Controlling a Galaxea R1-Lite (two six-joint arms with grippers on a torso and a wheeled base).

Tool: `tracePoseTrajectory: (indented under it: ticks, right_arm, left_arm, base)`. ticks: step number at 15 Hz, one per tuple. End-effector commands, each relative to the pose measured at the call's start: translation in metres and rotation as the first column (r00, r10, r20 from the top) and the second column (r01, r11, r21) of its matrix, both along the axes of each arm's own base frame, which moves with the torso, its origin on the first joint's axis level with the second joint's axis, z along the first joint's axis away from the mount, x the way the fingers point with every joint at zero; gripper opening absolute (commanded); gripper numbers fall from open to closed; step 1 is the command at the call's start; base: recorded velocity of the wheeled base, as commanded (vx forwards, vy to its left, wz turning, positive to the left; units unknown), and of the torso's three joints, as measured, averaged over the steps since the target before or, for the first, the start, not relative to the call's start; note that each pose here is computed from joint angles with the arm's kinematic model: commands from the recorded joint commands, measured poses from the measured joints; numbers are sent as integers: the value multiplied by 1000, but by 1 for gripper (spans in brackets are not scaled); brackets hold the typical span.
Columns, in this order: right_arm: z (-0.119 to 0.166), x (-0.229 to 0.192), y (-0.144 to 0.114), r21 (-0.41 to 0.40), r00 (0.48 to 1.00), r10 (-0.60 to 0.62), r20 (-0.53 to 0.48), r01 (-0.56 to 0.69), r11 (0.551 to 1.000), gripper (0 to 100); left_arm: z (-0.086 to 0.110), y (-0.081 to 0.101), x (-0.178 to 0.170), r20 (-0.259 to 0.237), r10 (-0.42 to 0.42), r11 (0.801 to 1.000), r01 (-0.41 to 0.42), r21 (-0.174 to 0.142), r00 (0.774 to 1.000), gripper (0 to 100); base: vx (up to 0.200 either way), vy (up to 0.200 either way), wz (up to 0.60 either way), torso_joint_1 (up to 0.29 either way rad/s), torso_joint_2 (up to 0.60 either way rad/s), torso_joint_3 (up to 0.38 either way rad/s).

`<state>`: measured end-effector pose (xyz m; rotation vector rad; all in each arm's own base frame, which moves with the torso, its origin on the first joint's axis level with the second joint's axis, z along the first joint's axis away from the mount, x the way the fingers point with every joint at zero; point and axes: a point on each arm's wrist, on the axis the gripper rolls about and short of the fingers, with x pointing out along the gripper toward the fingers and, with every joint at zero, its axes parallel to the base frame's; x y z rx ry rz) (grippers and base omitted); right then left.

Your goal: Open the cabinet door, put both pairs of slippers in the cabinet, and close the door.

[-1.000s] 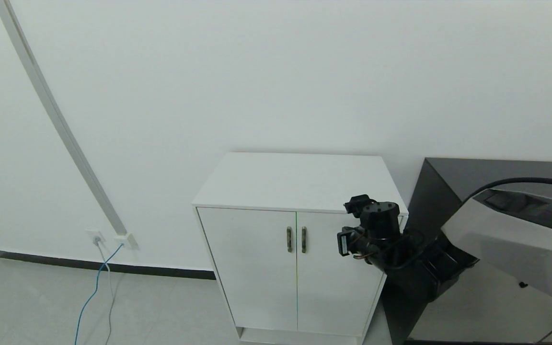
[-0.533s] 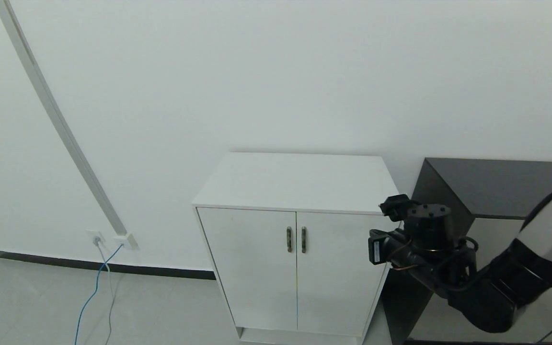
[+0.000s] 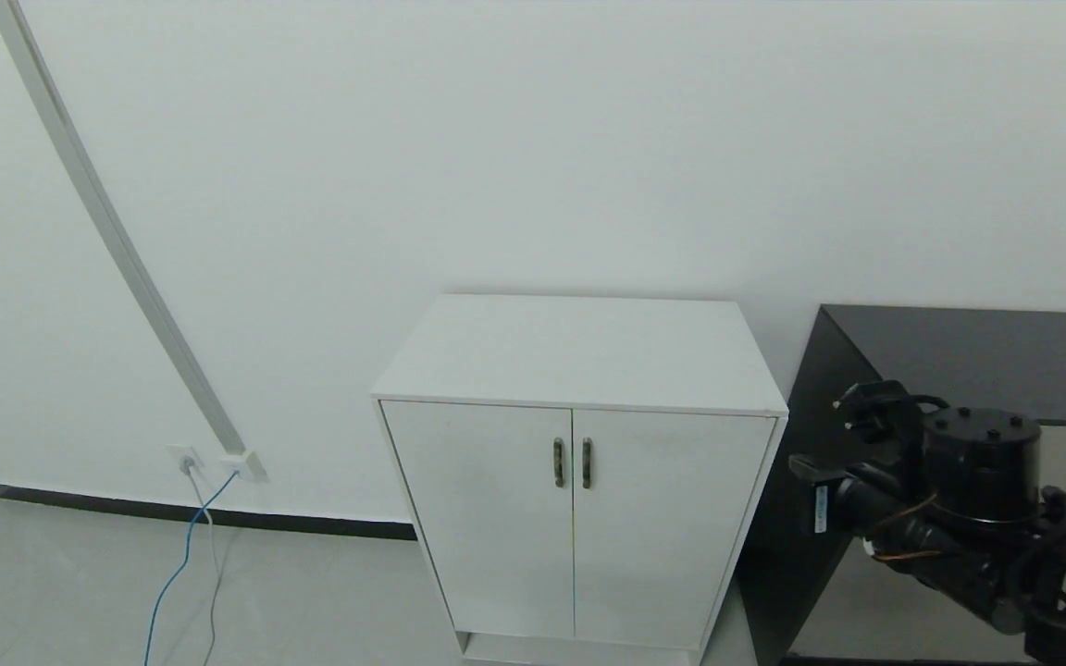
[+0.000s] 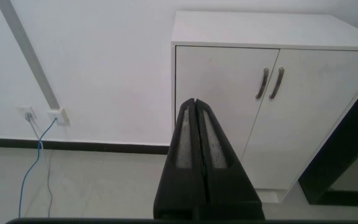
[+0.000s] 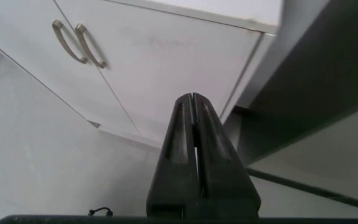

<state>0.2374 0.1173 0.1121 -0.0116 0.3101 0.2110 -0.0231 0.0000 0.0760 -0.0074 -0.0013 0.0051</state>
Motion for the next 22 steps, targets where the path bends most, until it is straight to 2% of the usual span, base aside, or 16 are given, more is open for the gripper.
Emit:
tracePoseTrajectory:
  ticks: [1,9,22]
  right_arm:
    - [14,-25,-20,19,999,-29,40,29,999,0]
    - [18,-86,-72,43,985,-149,86,146,988,0]
    - [9,-173,-103,36,983,-163,82,160,986,0]
  left_arm:
    - [0,0,0,-1,1,1000,-1,0,1000,0]
    - [0,0,0,-1,1,1000,-1,0,1000,0]
    - [0,0,0,-1,1,1000,-1,0,1000,0]
  base:
    - [0,0,0,0,0,0]
    - [0,0,0,0,0,0]
    - [0,0,0,0,0,0]
